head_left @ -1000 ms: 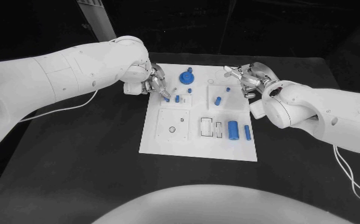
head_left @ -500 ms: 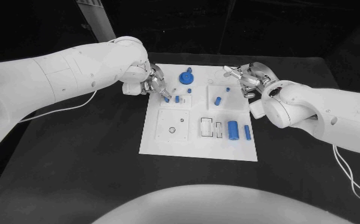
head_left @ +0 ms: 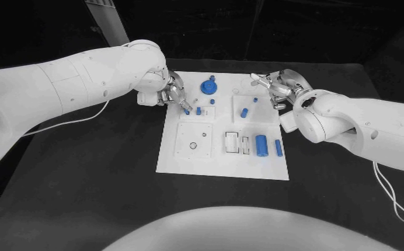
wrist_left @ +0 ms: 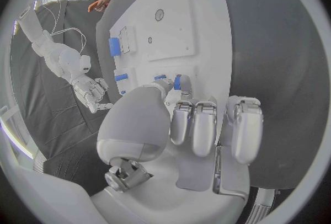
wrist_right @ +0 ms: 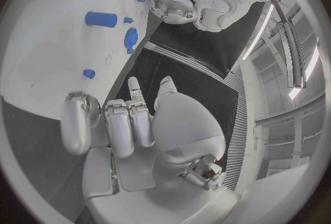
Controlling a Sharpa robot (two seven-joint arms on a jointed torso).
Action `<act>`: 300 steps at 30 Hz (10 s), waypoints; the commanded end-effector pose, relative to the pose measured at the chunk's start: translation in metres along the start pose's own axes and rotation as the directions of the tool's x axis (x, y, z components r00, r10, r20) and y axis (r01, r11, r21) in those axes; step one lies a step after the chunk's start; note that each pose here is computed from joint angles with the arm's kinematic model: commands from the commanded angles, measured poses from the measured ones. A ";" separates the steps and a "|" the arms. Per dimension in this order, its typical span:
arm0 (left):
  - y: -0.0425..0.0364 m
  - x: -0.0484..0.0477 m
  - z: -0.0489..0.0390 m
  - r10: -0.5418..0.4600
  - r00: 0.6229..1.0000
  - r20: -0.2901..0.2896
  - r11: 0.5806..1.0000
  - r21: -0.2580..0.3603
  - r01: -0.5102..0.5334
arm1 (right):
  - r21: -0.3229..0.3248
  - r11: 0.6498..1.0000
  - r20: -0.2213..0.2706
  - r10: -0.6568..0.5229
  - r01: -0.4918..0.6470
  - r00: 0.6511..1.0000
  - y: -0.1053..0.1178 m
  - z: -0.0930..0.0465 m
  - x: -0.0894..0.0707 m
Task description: Assemble the parts on the task board
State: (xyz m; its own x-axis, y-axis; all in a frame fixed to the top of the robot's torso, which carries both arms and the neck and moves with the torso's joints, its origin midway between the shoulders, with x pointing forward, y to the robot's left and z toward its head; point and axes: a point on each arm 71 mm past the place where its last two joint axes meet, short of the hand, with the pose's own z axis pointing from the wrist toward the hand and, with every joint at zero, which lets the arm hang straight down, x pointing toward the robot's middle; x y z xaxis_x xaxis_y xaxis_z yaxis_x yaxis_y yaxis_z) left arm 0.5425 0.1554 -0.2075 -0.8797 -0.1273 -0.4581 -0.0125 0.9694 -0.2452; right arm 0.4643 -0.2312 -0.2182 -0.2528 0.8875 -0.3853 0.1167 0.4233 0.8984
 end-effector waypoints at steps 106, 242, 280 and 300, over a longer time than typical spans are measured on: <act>0.0111 -0.0030 -0.0104 -0.107 0.979 0.176 0.976 0.207 0.069 | -0.007 1.000 0.003 0.001 -0.001 1.000 0.001 0.001 -0.001; -0.0579 0.0160 0.0158 0.383 0.598 0.704 0.571 0.329 -0.752 | -0.165 0.978 0.045 -0.120 0.126 0.992 0.019 0.002 0.000; -0.0632 0.0188 0.0260 0.424 0.619 0.661 0.582 0.325 -0.746 | -0.155 0.982 0.029 -0.109 0.112 0.994 0.020 0.002 0.004; -0.0627 0.0179 0.0272 0.448 0.591 0.670 0.578 0.287 -0.764 | -0.155 0.982 0.026 -0.109 0.112 0.994 0.020 0.002 0.004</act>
State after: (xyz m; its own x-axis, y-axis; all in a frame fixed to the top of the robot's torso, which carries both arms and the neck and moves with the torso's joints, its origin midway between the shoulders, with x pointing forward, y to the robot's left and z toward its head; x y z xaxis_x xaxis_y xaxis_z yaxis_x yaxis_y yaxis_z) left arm 0.5394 0.0840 -0.2192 -0.1994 0.1881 -0.9617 0.8163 0.5748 -0.0569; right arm 0.4677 -0.2194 -0.2032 -0.2327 0.8410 -0.4884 -0.0574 0.4894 0.8702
